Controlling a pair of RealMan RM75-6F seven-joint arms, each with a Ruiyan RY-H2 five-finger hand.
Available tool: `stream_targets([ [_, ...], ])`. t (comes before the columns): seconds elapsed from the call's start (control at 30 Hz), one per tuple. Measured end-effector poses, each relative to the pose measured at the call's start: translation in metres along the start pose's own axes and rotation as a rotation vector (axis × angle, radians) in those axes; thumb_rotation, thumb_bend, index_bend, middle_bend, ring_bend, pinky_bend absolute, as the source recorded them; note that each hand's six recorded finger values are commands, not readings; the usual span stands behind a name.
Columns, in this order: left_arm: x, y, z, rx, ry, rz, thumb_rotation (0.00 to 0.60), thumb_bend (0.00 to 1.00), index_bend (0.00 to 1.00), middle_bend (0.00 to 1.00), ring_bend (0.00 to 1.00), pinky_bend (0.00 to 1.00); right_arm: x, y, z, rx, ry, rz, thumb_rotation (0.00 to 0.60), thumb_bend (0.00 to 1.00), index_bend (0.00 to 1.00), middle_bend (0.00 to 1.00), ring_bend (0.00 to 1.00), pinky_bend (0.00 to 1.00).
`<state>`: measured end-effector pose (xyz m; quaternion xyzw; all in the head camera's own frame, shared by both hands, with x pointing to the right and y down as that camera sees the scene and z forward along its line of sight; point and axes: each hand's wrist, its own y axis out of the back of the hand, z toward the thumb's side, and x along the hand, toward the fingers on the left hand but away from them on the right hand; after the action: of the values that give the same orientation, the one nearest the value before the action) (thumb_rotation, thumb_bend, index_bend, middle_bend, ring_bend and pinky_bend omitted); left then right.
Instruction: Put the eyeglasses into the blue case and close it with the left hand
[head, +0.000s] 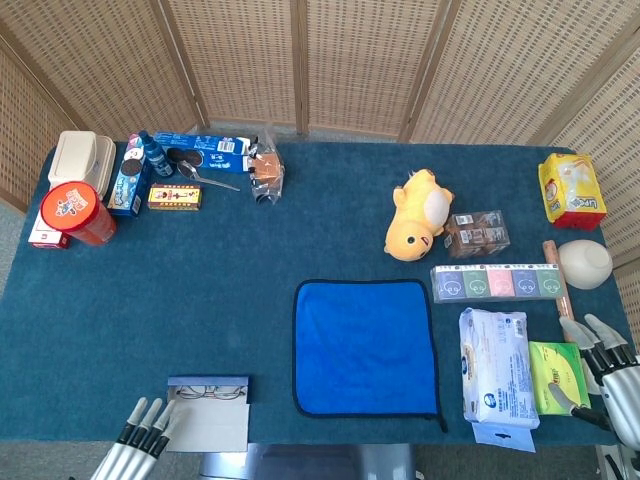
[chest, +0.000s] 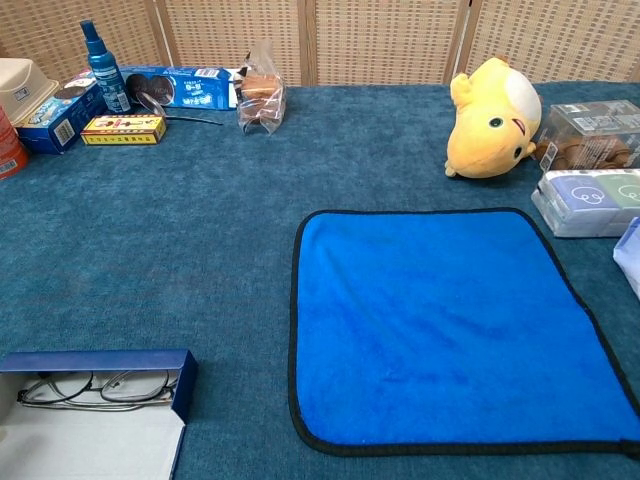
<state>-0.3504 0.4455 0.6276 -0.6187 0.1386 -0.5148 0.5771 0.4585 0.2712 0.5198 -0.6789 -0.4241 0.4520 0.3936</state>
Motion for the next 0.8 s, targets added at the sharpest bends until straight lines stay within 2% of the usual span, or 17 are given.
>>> stream_targets([
  [0.4,0.01,0.002,0.007,0.007,-0.041,0.029,0.492,0.34,0.0,0.0,0.0,0.0,0.005,0.003,-0.003,-0.004,-0.011,-0.004,0.561,0.28,0.01,0.16,0.07,0.16],
  [0.6,0.015,0.005,0.006,0.005,-0.037,0.053,0.515,0.33,0.0,0.0,0.0,0.0,0.009,0.003,-0.006,-0.003,-0.02,-0.005,0.565,0.28,0.01,0.16,0.07,0.16],
  [0.8,0.021,0.014,0.002,-0.038,-0.01,0.085,0.525,0.32,0.0,0.0,0.0,0.0,0.012,0.003,-0.008,-0.004,-0.029,-0.004,0.566,0.28,0.01,0.16,0.07,0.16],
])
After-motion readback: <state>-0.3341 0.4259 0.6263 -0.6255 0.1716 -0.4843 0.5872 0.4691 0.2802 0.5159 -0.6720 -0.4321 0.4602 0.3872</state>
